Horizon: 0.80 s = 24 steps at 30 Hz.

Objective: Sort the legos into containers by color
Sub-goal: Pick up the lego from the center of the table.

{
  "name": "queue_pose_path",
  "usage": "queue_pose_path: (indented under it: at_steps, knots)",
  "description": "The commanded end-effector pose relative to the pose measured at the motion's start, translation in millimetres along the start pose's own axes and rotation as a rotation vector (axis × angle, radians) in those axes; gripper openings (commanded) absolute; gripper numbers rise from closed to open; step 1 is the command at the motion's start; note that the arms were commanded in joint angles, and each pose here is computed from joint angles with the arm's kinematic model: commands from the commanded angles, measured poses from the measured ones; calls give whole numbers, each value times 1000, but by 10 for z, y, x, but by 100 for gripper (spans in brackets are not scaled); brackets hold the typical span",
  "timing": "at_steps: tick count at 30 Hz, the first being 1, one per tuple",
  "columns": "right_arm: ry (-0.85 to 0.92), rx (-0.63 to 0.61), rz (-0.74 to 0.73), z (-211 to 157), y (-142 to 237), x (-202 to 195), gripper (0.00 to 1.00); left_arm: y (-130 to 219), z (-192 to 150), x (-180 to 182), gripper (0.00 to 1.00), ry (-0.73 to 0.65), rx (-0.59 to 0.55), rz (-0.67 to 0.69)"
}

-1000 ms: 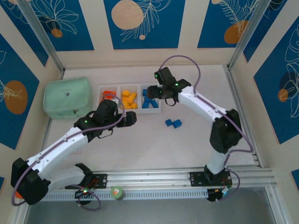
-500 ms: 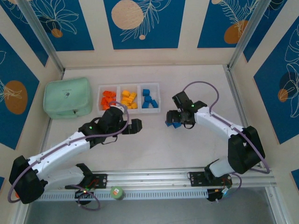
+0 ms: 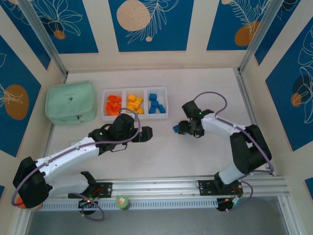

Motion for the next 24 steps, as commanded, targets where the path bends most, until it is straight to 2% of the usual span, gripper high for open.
queue_pose_path:
  at_steps: [1, 11, 16, 20, 24]
  knots:
    - [15, -4, 28, 112, -58, 34, 77, -13, 17, -10, 99, 4, -7, 12]
    - [42, 20, 40, 272, -218, 139, 61, -19, 48, -17, 99, -9, -2, 25]
    - [46, 33, 31, 282, -232, 146, 47, -21, 48, -6, 99, -17, -2, 33]
    - [49, 19, 37, 286, -130, 154, 37, -11, 66, -18, 99, -24, -6, 30]
    - [69, -17, 64, 328, 110, 243, 36, 56, 113, -15, 99, -46, -15, 46]
Point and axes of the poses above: each hand's point on the last joint's axis, 136 mm out from that joint toward the fingers, its own y axis back along the fingers, its own x axis along the line the jaws close on, z = x × y, the point moved 3 cm from there along y, back along the fingers, and after that the axes turned 9 degrees about -y, right-handed, at the moved point
